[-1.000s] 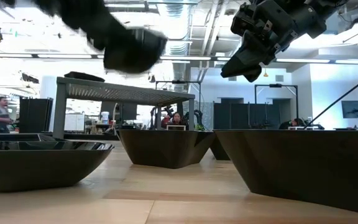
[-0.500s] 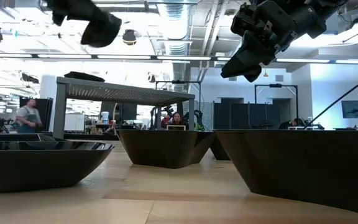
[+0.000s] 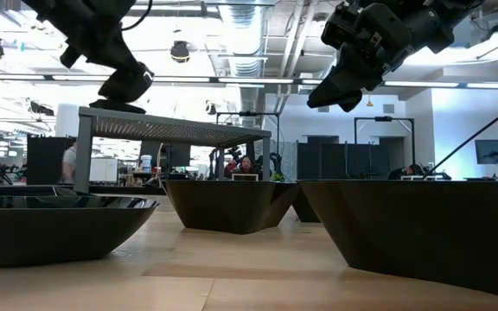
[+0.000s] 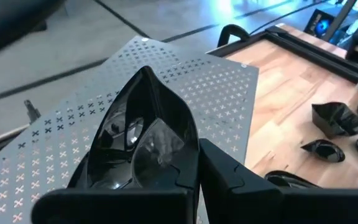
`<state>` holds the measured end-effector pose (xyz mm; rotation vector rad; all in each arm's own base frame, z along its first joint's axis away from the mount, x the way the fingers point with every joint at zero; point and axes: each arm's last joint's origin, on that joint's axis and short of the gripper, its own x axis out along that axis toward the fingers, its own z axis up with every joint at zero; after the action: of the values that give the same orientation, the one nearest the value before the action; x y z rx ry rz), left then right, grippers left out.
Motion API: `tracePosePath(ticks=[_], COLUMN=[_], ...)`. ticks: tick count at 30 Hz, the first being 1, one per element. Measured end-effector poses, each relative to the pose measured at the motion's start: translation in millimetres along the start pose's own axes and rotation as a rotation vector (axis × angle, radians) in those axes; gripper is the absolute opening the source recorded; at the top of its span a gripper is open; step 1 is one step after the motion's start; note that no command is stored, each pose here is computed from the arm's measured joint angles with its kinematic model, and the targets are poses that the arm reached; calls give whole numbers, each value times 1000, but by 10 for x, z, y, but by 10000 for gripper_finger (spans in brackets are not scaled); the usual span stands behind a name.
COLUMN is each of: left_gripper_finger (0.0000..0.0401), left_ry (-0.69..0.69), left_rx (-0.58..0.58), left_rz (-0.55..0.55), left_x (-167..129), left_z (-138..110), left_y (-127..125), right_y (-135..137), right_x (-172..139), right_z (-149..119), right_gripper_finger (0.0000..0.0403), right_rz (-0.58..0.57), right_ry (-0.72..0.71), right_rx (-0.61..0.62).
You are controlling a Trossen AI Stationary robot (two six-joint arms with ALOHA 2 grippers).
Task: Pick & Place Mini shaped plates
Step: Stack the black leaf-shaped plate on top of the black leaf-shaped plate on the shelf
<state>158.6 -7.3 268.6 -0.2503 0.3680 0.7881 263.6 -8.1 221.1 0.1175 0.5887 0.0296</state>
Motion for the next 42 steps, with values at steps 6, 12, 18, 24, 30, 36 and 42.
tracePosePath(ticks=[6,12,18,24,30,36,42], left_gripper_finger=[8,8,8,8,8,8,24], left_ry=[54,101,106,123,237,270,299], left_rx=[-5,28,29,8,-46,-65,-57], left_rz=[9,54,61,9,29,87,158], left_x=[92,187,183,105,57,127,275], left_z=[-13,-59,-34,130,190,160,125], left_y=[15,16,17,-11,68,90,72], right_y=[0,0,0,-1,0,0,-1], right_x=[0,0,0,0,0,0,0], right_z=[0,1,1,2,2,1,1], right_gripper_finger=[67,67,67,67,67,67,67], right_rz=[0,0,0,0,0,1,3], right_ry=[0,-1,-1,-2,-2,-2,-2], right_rx=[0,0,0,0,-1,-4,-10])
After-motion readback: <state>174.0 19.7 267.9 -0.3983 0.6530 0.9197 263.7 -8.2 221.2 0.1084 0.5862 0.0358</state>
